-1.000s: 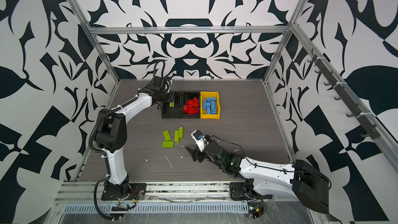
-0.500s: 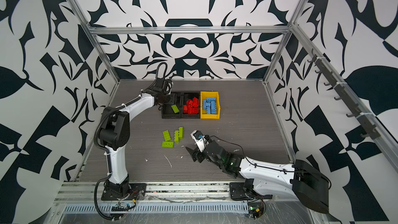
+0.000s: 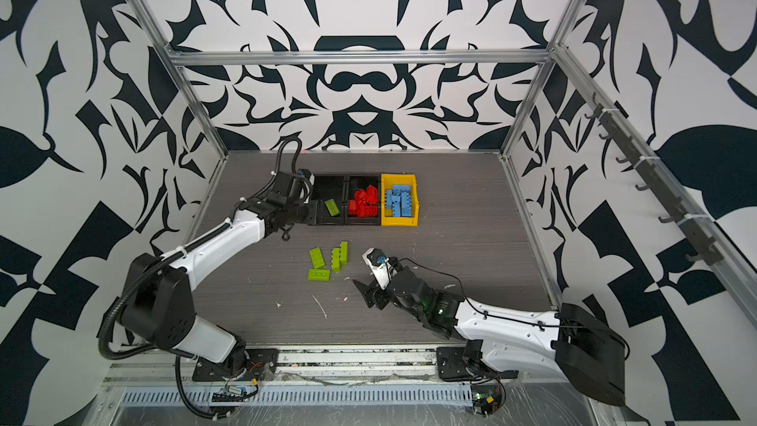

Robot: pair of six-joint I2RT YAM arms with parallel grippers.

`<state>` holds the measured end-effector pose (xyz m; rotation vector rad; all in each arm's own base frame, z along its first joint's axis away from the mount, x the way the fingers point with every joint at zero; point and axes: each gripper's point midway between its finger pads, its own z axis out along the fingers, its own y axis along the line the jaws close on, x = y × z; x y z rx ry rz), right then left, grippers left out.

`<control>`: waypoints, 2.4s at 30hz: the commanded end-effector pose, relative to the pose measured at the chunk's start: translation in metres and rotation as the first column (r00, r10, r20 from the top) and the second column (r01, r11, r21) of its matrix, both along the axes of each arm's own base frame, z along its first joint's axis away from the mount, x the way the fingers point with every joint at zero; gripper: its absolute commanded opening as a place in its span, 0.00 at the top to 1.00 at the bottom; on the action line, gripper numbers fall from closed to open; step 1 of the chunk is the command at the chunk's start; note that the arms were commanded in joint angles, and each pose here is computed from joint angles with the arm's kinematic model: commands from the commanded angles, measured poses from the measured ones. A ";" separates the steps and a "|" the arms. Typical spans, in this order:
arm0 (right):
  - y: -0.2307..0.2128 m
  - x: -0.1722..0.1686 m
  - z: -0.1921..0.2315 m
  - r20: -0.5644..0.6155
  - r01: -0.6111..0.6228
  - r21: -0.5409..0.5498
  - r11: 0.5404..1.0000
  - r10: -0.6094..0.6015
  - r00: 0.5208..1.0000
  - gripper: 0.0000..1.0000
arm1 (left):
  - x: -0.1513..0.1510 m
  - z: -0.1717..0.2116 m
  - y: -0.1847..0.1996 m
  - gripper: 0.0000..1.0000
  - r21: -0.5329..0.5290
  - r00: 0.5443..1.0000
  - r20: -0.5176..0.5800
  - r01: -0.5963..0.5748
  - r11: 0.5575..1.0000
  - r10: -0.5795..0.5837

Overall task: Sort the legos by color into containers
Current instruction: 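Move the left gripper back down onto the next lime-green brick, then lower the left gripper around a small lime-green 2x2 brick and close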

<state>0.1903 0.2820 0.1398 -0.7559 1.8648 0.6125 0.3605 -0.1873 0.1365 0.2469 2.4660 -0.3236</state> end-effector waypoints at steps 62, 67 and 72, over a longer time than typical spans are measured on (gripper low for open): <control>0.009 0.009 0.014 0.040 0.013 0.005 1.000 -0.013 0.999 0.16 | -0.029 -0.093 0.013 0.58 0.200 0.969 -0.241 0.006 0.980 0.044; 0.009 0.009 0.014 0.040 0.014 0.004 1.000 -0.014 0.999 0.16 | -0.049 -0.085 0.022 0.39 0.195 0.960 -0.273 -0.012 0.981 0.066; 0.008 0.010 0.014 0.042 0.019 -0.001 1.000 -0.019 0.999 0.16 | -0.070 -0.085 0.030 0.36 0.173 0.953 -0.291 -0.028 0.984 0.078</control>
